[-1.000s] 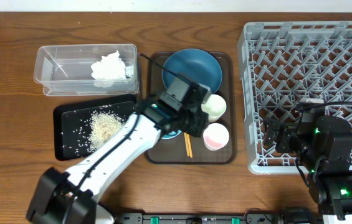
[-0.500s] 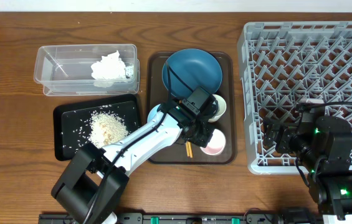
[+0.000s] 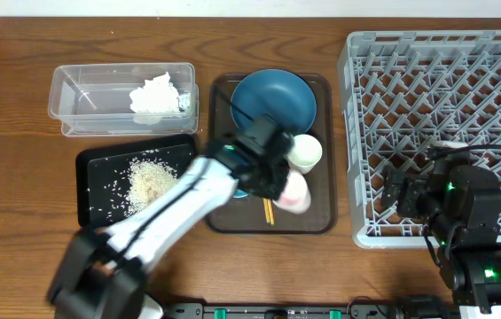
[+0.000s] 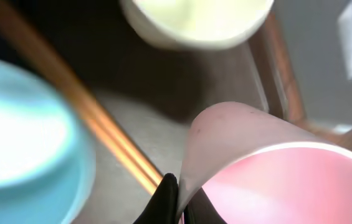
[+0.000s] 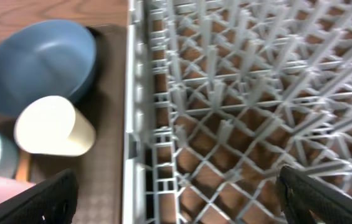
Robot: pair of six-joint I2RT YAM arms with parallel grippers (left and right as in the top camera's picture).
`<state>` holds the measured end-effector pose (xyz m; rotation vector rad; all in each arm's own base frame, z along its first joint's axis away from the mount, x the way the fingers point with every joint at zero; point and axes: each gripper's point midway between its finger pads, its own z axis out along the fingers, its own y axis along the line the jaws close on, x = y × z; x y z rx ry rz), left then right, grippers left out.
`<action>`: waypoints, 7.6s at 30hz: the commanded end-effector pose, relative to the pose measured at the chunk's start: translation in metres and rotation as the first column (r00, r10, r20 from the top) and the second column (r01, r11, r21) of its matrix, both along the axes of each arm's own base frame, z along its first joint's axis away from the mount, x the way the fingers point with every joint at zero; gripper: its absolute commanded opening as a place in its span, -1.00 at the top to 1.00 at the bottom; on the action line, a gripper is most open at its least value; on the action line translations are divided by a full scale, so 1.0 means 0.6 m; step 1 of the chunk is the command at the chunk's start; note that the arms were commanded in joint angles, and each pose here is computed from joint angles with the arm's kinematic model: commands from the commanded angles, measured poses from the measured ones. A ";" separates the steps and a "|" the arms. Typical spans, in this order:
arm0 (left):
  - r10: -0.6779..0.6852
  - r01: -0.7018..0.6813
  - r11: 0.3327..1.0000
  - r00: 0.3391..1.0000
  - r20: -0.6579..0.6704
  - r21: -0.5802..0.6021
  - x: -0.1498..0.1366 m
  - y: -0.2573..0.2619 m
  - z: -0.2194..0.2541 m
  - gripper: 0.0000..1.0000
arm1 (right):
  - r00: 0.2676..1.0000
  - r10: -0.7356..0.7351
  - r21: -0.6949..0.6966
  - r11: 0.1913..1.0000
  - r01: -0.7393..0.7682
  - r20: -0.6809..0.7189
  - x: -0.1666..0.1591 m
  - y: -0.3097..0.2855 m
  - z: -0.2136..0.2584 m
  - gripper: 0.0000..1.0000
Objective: Sort waste into correct bins and load items into the dishwasher rack
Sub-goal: 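Lift the pink cup and hand it to the right gripper, then place the pink cup into the dishwasher rack with the right gripper, then reach the left gripper toward the white cup on the tray, then grasp the white paper cup with the left gripper and lift it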
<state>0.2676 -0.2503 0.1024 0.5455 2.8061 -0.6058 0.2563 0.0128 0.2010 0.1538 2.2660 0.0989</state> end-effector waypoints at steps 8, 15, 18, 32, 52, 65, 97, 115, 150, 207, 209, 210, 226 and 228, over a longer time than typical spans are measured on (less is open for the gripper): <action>0.209 -0.225 0.855 0.974 -0.088 -0.466 0.087 0.062 0.156 0.88 | 0.914 0.405 0.112 0.910 -0.400 -0.028 0.010 0.110 -0.017 -0.99; -0.032 -0.118 0.658 0.982 -0.184 -0.744 0.093 0.044 0.202 0.88 | 0.644 0.756 0.285 0.595 -0.751 0.119 -0.012 0.224 -0.007 -0.98; -0.114 -0.098 0.605 0.971 -0.208 -0.790 0.088 0.034 0.200 0.88 | 0.600 0.789 0.323 0.537 -0.779 0.134 -0.005 0.239 -0.020 -0.98; -0.162 -0.156 0.582 0.939 -0.302 -0.798 0.086 0.024 0.176 0.88 | 0.371 0.847 0.270 0.282 -0.921 0.380 0.047 0.311 0.000 -0.94; -0.229 -0.138 0.577 0.919 -0.321 -0.805 0.060 -0.004 0.182 0.87 | 0.204 0.846 0.080 0.189 -0.979 0.493 0.051 0.365 0.049 -0.60; -0.228 -0.140 0.577 0.918 -0.324 -0.805 0.060 -0.004 0.182 0.89 | 0.202 0.846 0.078 0.189 -0.979 0.494 0.051 0.365 0.050 -0.23; 0.341 -0.355 0.901 0.935 -0.097 -0.250 0.132 0.169 0.047 0.27 | 0.760 0.636 0.246 0.721 -0.648 0.138 0.123 0.231 -0.023 0.15; 0.421 -0.411 0.903 0.904 0.071 -0.122 0.107 0.234 0.102 0.24 | 0.985 -0.099 -0.036 0.995 0.095 -0.144 0.110 -0.135 0.067 0.42; 0.421 -0.412 0.903 0.904 0.071 -0.122 0.107 0.234 0.102 0.25 | 0.555 -0.662 -0.049 0.664 0.747 -0.505 -0.003 -0.479 -0.136 0.74; 0.032 -0.005 0.984 0.988 0.154 -0.176 0.132 -0.061 -0.044 -0.02 | 0.969 0.022 0.307 0.950 0.057 -0.246 0.160 -0.108 0.024 -0.99; 0.023 0.001 0.986 0.990 0.138 -0.165 0.126 -0.065 -0.056 0.13 | 0.968 0.021 0.307 0.950 0.058 -0.249 0.159 -0.108 0.024 -0.99; 0.021 0.001 0.987 0.991 0.132 -0.162 0.124 -0.065 -0.058 0.25 | 0.968 0.021 0.306 0.950 0.059 -0.250 0.159 -0.108 0.024 -0.99; 0.126 -0.119 0.982 0.991 0.038 -0.146 0.113 -0.015 -0.035 0.88 | 0.933 -0.042 0.244 0.960 0.137 -0.358 0.127 -0.125 -0.003 -0.99; 0.168 -0.156 0.967 0.985 0.046 -0.200 0.124 -0.004 0.000 0.88 | 0.930 -0.040 0.247 0.959 0.138 -0.365 0.124 -0.123 -0.004 -0.99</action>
